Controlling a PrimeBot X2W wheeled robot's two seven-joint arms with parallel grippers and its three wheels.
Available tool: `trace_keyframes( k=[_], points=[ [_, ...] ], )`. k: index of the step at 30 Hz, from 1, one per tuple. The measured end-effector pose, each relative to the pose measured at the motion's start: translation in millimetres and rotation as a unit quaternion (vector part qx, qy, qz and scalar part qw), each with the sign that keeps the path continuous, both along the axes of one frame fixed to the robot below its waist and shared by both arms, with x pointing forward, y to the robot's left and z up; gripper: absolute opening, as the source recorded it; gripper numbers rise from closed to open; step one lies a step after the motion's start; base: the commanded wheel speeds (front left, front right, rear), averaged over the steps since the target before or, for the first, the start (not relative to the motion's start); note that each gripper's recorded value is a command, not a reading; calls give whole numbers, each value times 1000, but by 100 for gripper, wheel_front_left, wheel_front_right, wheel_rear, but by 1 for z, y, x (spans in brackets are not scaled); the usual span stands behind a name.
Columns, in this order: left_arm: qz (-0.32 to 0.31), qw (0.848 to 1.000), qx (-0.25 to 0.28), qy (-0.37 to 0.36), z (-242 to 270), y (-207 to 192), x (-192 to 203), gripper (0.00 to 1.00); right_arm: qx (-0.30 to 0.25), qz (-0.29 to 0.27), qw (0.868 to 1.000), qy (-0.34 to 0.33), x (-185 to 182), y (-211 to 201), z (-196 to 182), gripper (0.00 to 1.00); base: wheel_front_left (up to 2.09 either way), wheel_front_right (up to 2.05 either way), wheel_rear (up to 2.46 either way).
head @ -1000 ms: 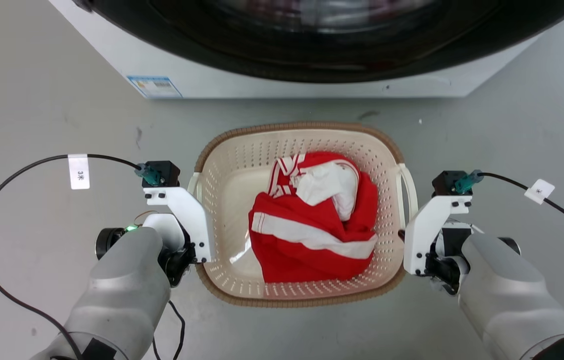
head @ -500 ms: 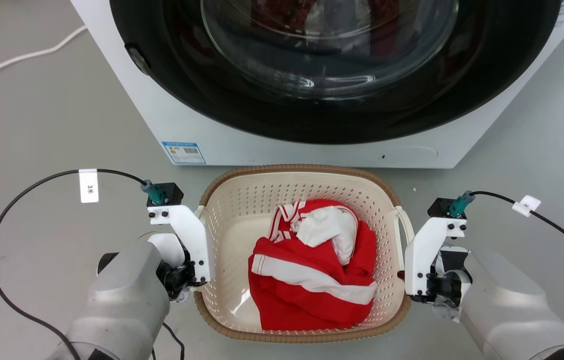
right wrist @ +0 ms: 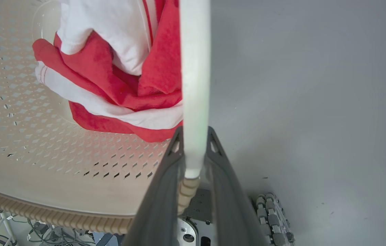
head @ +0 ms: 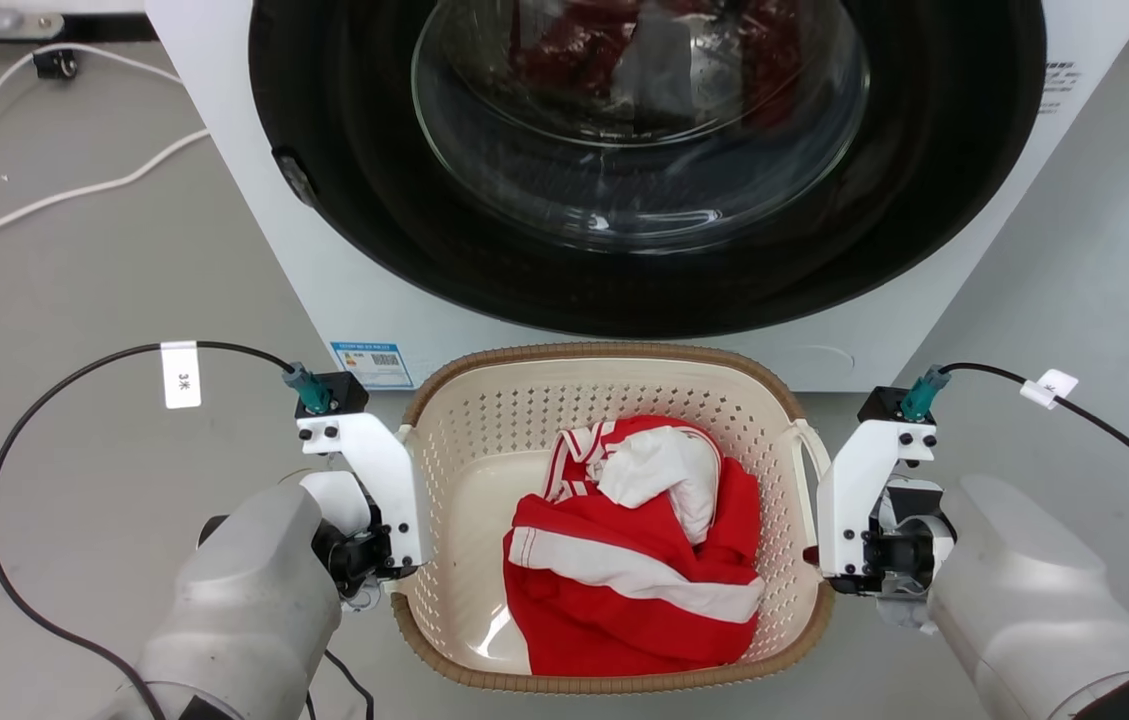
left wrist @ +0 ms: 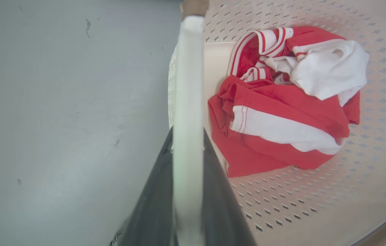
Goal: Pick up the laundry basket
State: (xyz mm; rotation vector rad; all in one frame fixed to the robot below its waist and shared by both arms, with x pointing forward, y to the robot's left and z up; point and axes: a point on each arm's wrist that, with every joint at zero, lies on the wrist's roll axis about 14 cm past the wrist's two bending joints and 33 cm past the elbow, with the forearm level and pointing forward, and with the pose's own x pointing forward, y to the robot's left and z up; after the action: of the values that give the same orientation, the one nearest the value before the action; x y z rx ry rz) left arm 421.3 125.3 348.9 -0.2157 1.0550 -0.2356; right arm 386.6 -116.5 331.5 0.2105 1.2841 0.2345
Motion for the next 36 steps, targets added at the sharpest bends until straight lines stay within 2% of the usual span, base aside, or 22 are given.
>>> trace_keyframes(
  k=[14, 22, 36],
  points=[
    [-8, 1000, -6, -14, 21, -8, -22, 0, -4, -6, 1000, -2, -20, -9, 25, 0, 0, 0, 0],
    [-12, 1000, -10, 0, 18, -11, -40, 0, 0, -13, 1000, 13, -38, -12, 26, 0, 0, 0, 0],
    [-11, 1000, -13, 13, 13, -12, -49, 0, -3, -12, 1000, 22, -41, -12, 25, 0, 0, 0, 0]
  ],
)
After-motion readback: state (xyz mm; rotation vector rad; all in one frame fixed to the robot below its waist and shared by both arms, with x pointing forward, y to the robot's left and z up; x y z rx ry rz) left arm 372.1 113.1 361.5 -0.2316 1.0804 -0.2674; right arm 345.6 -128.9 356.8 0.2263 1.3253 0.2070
